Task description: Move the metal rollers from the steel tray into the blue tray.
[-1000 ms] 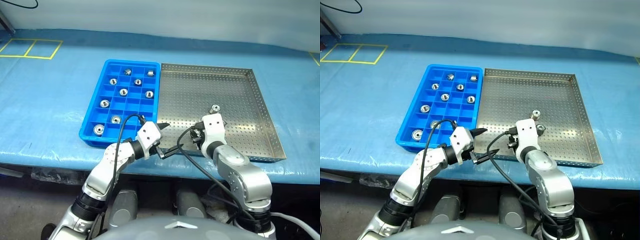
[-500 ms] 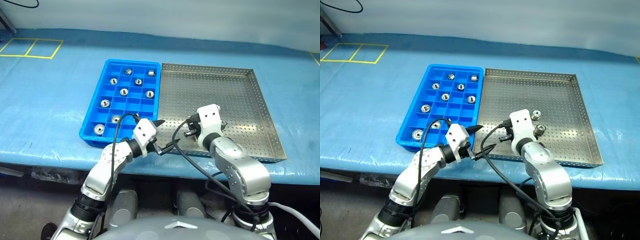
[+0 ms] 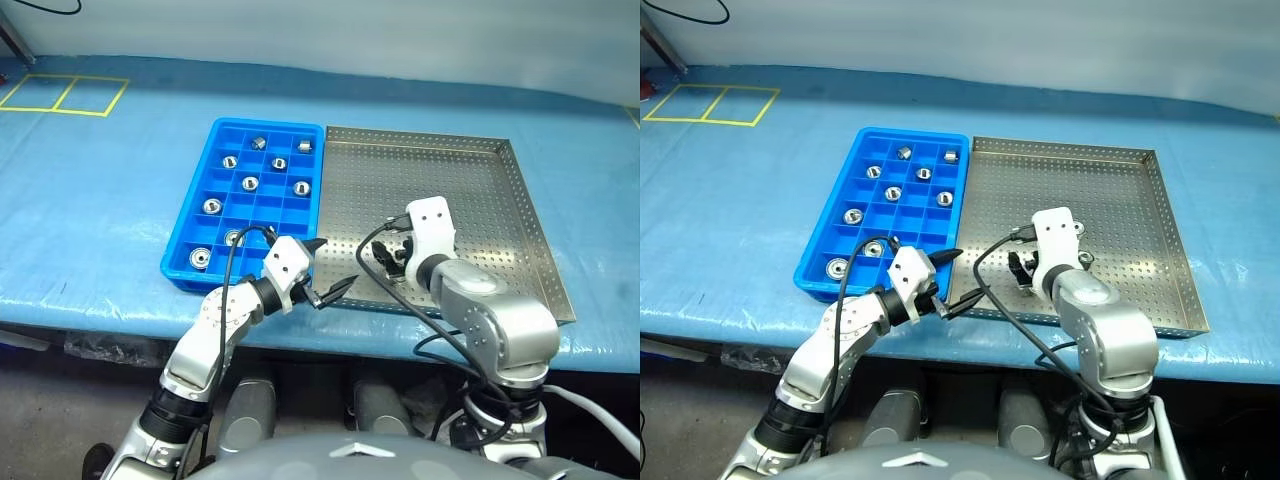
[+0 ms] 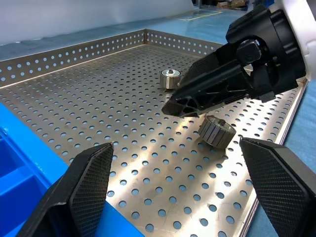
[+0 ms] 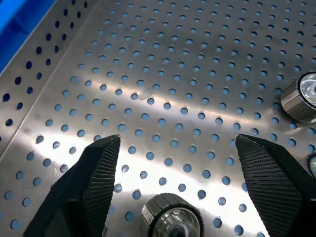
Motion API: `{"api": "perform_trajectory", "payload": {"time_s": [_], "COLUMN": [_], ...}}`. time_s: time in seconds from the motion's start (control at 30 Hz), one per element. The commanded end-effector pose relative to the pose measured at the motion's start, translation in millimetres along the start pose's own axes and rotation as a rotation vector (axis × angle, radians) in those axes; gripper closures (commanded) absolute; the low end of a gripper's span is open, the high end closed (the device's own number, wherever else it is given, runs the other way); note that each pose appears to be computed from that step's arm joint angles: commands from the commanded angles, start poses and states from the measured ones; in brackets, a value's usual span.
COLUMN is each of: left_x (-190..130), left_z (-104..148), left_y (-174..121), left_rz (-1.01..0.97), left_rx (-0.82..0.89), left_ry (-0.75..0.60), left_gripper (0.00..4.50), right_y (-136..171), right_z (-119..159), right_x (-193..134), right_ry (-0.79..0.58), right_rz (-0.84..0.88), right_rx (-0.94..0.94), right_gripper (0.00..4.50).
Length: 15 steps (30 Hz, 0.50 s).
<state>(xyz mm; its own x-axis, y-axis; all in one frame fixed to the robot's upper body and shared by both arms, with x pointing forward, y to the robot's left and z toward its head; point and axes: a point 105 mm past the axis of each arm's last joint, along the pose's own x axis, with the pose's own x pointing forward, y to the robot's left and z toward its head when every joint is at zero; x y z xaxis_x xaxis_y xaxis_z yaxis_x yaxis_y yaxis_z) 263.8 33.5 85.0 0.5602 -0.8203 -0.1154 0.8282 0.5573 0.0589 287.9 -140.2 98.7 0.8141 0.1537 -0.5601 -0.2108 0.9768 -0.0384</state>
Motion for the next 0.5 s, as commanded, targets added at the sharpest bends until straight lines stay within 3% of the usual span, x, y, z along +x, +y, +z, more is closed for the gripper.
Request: {"api": "perform_trajectory", "payload": {"time_s": [0.03,0.5], "left_x": [1.1,-1.0], "left_z": [-1.1,-5.6], "left_y": [-4.6,-6.3], "left_rz": [-0.008,0.007], "left_rx": [-0.004,-0.021], "left_ry": [-0.006,-0.006], "left_gripper": [0.00,0.00], "right_y": [-6.8,19.9], "right_z": [2.7,-28.6], "right_x": [-8.3,-1.2], "right_ry": [0.012,0.127], "right_rz": [0.017,0.164], "right_rx": [-0.037,-0.006], "right_gripper": [0.35,0.35]}}
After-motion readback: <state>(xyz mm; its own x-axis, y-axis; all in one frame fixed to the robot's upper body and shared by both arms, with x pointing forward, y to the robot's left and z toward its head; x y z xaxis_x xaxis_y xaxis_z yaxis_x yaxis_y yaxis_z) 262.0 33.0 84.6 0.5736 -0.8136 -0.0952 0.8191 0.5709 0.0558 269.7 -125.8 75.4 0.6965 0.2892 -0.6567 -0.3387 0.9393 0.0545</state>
